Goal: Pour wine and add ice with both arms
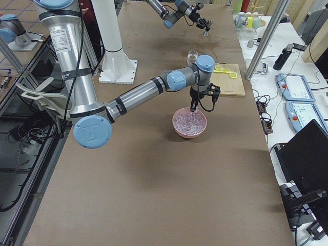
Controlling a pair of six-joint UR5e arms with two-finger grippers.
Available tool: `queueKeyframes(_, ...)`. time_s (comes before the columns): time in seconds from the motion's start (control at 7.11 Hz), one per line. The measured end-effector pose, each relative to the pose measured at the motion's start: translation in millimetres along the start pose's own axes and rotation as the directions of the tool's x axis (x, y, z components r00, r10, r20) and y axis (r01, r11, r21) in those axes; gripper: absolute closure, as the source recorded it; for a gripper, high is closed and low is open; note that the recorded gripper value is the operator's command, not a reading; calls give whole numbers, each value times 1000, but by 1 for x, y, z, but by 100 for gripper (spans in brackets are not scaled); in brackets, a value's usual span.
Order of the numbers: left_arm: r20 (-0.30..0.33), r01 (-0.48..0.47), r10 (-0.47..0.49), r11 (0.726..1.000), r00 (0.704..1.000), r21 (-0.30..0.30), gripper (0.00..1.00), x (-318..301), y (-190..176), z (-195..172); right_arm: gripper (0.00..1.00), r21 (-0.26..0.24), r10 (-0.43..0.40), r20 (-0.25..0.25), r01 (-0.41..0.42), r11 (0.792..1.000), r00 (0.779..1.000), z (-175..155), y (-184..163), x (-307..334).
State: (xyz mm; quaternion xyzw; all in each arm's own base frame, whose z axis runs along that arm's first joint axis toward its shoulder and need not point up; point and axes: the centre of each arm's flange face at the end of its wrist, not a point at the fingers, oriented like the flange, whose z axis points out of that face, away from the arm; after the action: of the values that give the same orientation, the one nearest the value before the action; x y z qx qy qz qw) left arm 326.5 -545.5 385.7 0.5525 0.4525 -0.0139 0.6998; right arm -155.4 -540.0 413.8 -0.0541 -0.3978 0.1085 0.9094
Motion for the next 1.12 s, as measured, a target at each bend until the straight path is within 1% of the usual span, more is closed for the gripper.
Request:
queueKeyframes(0.14, -3, -81, 81, 997, 997, -4, 100, 19, -8, 6, 65, 3, -1, 3, 1, 1000, 1000, -2, 1, 1)
queueKeyframes(0.42, 5, -149, 149, 989, 989, -14, 100, 69, -16, 29, 65, 9, -4, 7, 4, 1000, 1000, -7, 4, 4)
queueKeyframes(0.7, -5, -185, 185, 983, 983, -13, 100, 110, -15, 41, 65, 17, -5, 11, 5, 1000, 1000, -11, 6, 5)
queueKeyframes(1.12, -12, -196, 196, 980, 981, -32, 100, 151, -38, 48, 65, 22, -10, 16, 10, 1000, 1000, -14, 7, 4)
